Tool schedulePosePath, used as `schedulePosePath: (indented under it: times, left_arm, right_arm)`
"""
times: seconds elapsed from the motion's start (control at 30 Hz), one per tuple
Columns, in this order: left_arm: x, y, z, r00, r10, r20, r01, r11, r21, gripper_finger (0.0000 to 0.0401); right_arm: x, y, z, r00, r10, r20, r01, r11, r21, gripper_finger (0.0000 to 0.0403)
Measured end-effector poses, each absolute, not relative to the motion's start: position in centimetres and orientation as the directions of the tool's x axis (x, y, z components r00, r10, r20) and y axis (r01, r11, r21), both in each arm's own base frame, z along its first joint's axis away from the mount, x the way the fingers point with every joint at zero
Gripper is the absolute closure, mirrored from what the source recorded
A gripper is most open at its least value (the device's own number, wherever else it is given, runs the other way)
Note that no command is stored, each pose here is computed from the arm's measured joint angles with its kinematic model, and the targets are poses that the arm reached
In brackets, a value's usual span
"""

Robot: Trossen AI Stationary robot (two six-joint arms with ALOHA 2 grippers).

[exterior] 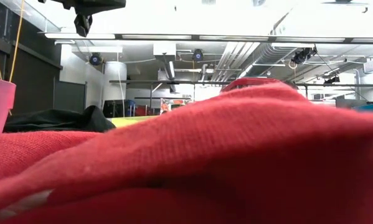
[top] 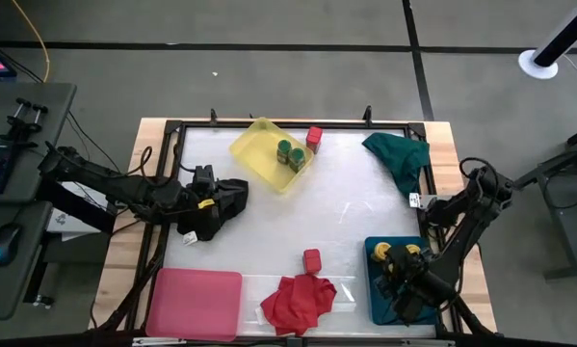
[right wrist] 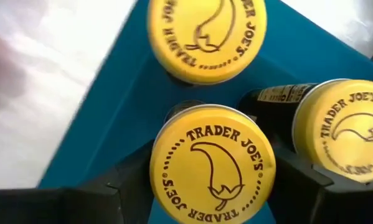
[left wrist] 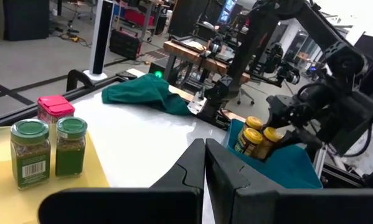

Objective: Sort spices by type
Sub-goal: Put the yellow seasoning bottle into the blue bin

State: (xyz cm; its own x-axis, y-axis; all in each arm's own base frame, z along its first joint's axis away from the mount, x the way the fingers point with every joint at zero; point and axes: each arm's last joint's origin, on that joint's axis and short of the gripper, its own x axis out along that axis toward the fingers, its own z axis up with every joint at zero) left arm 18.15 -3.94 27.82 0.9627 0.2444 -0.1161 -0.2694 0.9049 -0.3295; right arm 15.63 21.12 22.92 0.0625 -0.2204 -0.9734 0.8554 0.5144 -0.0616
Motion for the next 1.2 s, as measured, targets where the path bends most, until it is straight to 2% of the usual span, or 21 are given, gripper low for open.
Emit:
schedulePosePath:
  times: [0.27, 0.53, 0.77, 0.93, 1.07, 1.2]
  left_arm:
    - [18.1, -3.9, 27.8, 0.962, 0.247, -0.116, -0.270, 0.916, -0.295, 0.0401]
    - [18.1, -3.9, 27.8, 0.962, 0.246, -0.116, -0.270, 0.916, -0.295, 0.0401]
    - [18.1, -3.9, 27.8, 0.962, 0.246, -0.117, -0.271, 0.917, -0.294, 0.0401]
    - [18.1, -3.9, 27.8, 0.962, 0.246, -0.117, -0.270, 0.918, -0.292, 0.0401]
    - [18.1, -3.9, 27.8, 0.962, 0.246, -0.117, -0.270, 0.917, -0.292, 0.0401]
    - [18.1, -3.9, 27.8, 0.962, 0.245, -0.117, -0.270, 0.917, -0.295, 0.0401]
  right_arm:
    - [14.6, 19.6, 26.4, 0.115, -0.199, -0.973, 0.848, 0.530, -0.008, 0.0156]
    - [14.6, 19.6, 26.5, 0.122, -0.183, -0.976, 0.845, 0.535, 0.005, 0.0155]
    - [14.7, 20.0, 24.8, 0.086, -0.130, -0.988, 0.844, 0.537, 0.003, 0.0155]
    - [14.4, 19.6, 22.6, 0.074, -0.147, -0.986, 0.879, 0.477, -0.005, 0.0155]
    - [14.1, 19.4, 21.5, 0.044, -0.139, -0.989, 0.881, 0.472, -0.028, 0.0155]
    - [14.3, 19.5, 21.2, 0.074, -0.135, -0.988, 0.880, 0.476, 0.001, 0.0155]
